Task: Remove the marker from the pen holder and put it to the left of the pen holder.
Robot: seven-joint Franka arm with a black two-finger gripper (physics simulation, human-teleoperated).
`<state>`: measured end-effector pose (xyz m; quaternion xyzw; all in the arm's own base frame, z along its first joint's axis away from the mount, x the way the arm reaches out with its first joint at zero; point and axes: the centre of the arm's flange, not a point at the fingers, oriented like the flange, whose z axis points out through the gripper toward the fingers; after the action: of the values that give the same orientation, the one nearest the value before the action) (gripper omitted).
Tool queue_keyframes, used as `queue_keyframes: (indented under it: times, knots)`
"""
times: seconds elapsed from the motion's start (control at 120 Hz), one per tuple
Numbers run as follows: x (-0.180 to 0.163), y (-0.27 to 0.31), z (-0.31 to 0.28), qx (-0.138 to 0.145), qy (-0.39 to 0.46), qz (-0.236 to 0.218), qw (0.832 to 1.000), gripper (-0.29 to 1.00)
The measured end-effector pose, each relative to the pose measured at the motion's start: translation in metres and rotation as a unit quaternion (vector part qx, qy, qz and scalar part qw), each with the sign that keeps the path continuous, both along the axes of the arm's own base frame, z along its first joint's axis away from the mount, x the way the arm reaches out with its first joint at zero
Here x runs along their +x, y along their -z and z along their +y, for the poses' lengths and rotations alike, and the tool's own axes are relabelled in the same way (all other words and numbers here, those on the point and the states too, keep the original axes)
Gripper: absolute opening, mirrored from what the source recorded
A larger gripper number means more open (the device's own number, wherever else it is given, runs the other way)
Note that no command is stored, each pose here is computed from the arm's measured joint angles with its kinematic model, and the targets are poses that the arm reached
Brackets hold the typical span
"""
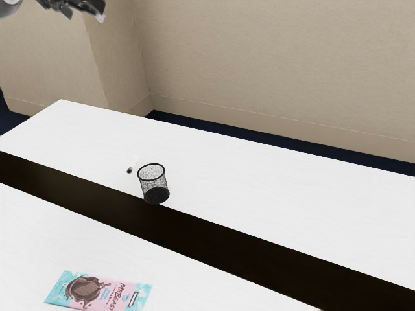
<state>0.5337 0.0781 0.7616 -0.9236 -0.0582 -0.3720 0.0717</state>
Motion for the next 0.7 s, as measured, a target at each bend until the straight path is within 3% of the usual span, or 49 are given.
queue_keyframes:
  times: [0.133, 0.292, 0.45, 0.542, 0.7]
  knots:
    - [-0.008, 0.034, 0.005, -0.047, -0.038, 0.134, 0.989, 0.68]
    - [-0.006, 0.076, -0.011, -0.073, -0.056, 0.234, 0.968, 0.69]
    - [-0.020, 0.068, -0.006, -0.093, -0.081, 0.263, 0.957, 0.70]
    - [-0.023, 0.067, -0.009, -0.089, -0.084, 0.271, 0.955, 0.70]
    - [0.011, 0.099, -0.029, -0.085, -0.078, 0.308, 0.945, 0.70]
